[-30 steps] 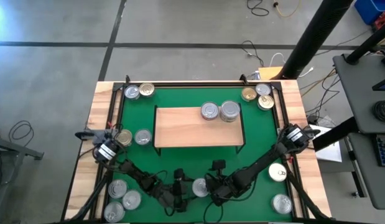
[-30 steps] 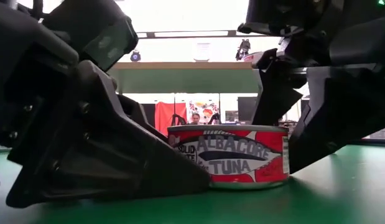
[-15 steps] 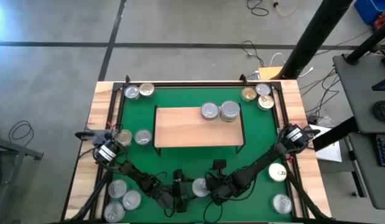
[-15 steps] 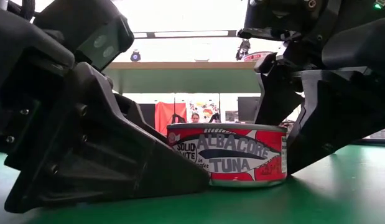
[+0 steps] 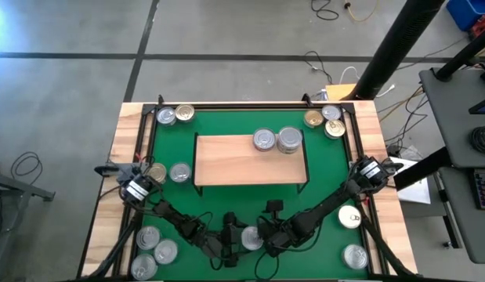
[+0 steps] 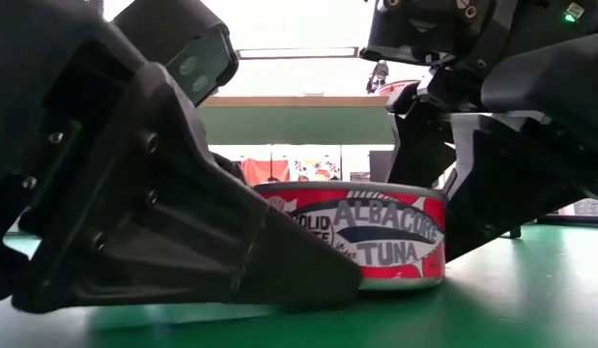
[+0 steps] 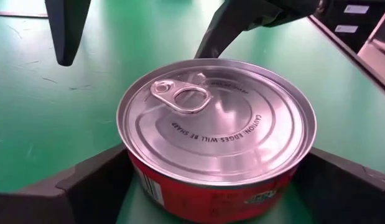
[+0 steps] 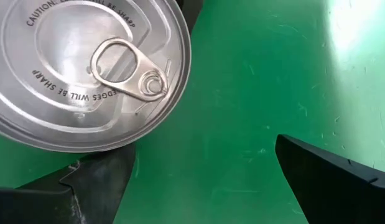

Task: Stack canned seafood by type on shelf
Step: Stack the red tuna can on top of the red tuna can on the shelf

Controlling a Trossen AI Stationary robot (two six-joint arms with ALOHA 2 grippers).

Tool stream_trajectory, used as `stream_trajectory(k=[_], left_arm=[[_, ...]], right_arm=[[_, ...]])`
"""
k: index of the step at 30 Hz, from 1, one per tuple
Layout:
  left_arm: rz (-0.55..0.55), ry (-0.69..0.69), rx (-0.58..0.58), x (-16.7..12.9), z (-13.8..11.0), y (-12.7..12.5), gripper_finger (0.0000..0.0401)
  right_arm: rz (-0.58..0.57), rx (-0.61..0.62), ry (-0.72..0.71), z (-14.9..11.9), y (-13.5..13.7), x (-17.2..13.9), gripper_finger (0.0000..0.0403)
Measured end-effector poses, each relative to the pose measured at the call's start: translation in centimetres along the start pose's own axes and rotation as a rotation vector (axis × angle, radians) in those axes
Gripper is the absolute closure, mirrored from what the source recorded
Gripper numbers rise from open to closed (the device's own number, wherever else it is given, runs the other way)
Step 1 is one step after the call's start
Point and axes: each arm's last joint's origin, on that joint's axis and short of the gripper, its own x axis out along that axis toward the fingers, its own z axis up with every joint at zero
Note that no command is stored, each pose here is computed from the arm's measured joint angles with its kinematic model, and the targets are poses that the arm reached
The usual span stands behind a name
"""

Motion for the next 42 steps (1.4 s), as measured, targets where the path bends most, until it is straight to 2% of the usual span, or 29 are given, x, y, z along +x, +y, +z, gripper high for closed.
stream_trajectory(k=[6, 12, 19, 28, 38, 42], left_arm=[[-0.004, -0.017, -0.036, 0.2, 0.3, 0.2, 0.0001], [0.008, -0.022, 0.003, 0.3, 0.4, 0.4, 0.0003], [0.005, -0.02, 0.025, 0.4, 0.3, 0.5, 0.0027], [0.017, -0.023, 0.062, 0.5, 0.5, 0.7, 0.0033], [0.01, -0.002, 0.099, -0.5, 1.2, 0.1, 0.0034], [-0.016, 0.009, 0.106, -1.6, 2.4, -0.5, 0.0034]], right_arm=[[0.001, -0.005, 0.0, 0.0, 0.0, 0.0, 0.0022], [0.003, 0.004, 0.003, 0.0, 0.0, 0.0, 0.0022], [0.004, -0.007, 0.009, 0.0, 0.0, -0.1, 0.0022], [0.005, -0.004, 0.104, -0.1, -0.3, -1.0, 0.0022], [0.084, 0.043, 0.249, -0.9, -0.7, -4.4, 0.0022], [0.138, 0.101, 0.222, -0.6, -1.0, -7.0, 0.0022]])
